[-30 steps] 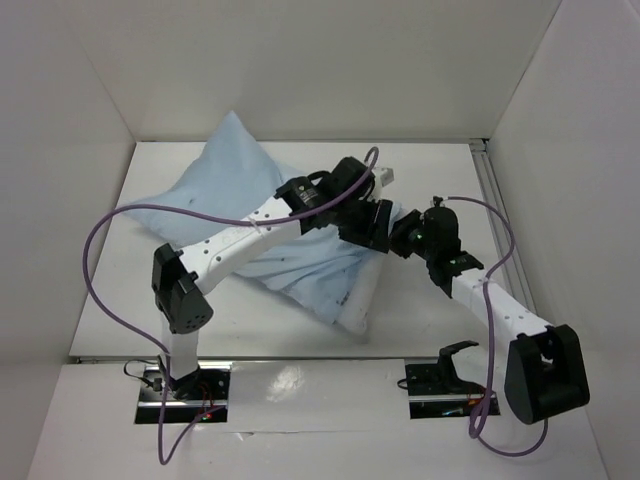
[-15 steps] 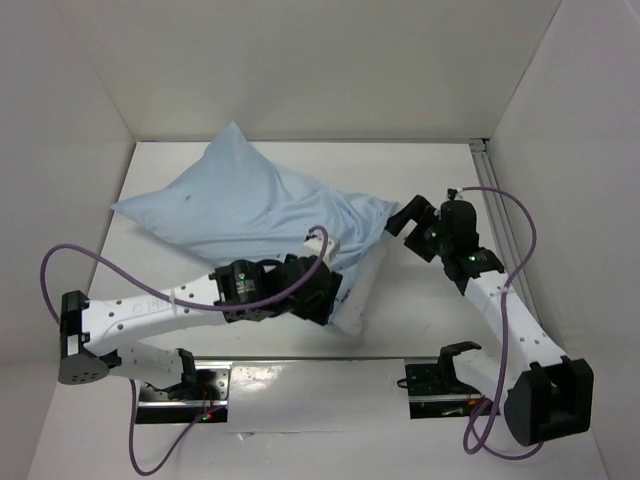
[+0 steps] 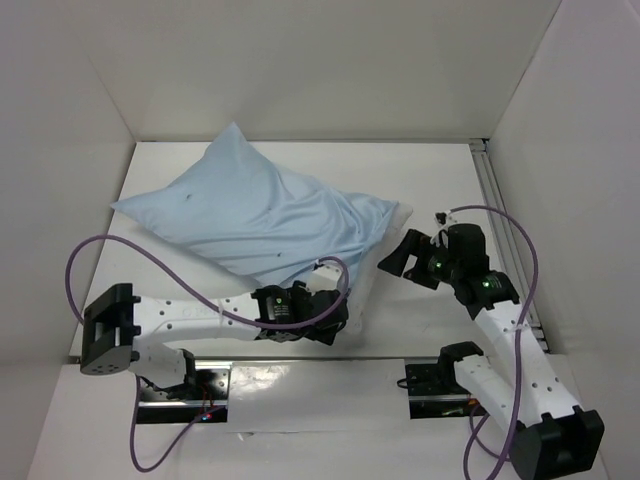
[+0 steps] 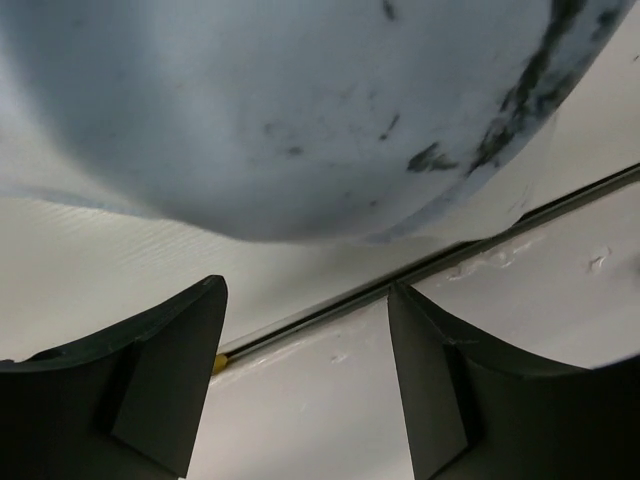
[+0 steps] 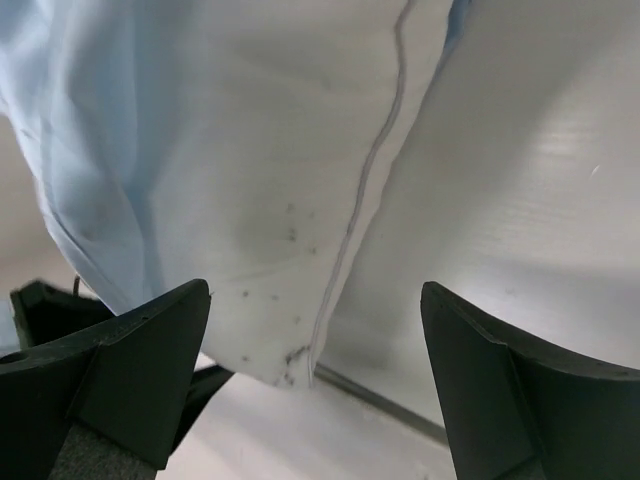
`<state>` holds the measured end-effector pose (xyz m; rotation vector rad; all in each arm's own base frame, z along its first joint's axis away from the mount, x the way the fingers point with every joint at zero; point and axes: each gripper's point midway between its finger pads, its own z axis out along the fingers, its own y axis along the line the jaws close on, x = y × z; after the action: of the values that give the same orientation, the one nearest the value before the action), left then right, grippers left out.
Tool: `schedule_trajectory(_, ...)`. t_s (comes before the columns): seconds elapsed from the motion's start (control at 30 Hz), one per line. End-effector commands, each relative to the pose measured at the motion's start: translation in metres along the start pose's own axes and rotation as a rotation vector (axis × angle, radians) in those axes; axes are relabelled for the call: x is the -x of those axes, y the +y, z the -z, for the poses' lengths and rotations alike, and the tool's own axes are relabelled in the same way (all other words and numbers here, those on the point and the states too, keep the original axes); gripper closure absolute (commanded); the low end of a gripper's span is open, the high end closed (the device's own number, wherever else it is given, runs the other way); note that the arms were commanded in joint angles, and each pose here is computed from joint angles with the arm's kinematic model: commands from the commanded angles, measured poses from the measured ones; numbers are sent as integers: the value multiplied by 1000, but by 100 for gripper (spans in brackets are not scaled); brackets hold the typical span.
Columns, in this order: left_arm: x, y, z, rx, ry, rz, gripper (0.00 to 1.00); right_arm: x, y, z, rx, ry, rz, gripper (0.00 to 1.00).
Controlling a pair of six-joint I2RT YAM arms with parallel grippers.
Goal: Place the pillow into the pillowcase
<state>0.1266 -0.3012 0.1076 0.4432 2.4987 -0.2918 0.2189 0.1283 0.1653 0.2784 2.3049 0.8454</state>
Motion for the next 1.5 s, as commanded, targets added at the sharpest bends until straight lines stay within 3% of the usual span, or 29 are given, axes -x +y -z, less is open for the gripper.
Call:
schedule_trajectory(0.0,6,-9,-20,10,-48,3,23,-33,6,-1,78,125,32,7)
schedule_trajectory(0.17,4,2,-35,106,-45,48,37,-52,19,-8,149,183,46,9)
schedule_trajectory(0.23,9,6,-34,145,-59,66,59,-59,21,-15,157,212,23,12)
schedule_trajectory(0.27,7,15,-33,180,-49,83,68,-65,28,-19,194,212,41,19)
schedule_trajectory(0.3,10,15,-32,186,-57,83,86,-68,31,-24,210,220,38,24)
schedule_trajectory(0.37,12,16,-27,188,-56,90,100,-69,50,-37,276,204,33,36)
schedule_trajectory(0.5,35,10,-2,134,-112,120,100,-55,68,-63,268,193,55,75)
schedule_trajectory(0.53,48,4,9,103,-137,107,100,-43,76,-68,255,188,77,92)
schedule_trajectory(0.57,54,-3,19,65,-149,97,100,-34,80,-69,239,174,90,99)
schedule_trajectory(0.7,109,-62,87,-236,-253,36,100,40,97,-63,203,-33,84,100)
schedule_trajectory(0.8,174,-117,150,-477,-410,-17,100,70,114,-65,273,-129,17,100)
schedule_trajectory(0.83,204,-140,190,-604,-485,-12,100,69,114,-75,285,-115,-46,100)
schedule_trajectory(1.0,256,-178,225,-683,-599,-107,100,67,117,-93,328,-91,-106,100)
schedule_trajectory(1.13,306,-163,288,-734,-759,-67,100,78,122,-53,302,-174,-57,100)
schedule_trajectory(1.27,331,-151,327,-755,-882,-48,100,57,99,-13,196,-167,-78,100)
schedule_trajectory(1.33,353,-134,327,-733,-930,-7,100,48,97,13,210,-190,-87,100)
schedule_trajectory(1.47,395,-107,257,-736,-835,64,100,10,74,32,163,-118,-202,100)
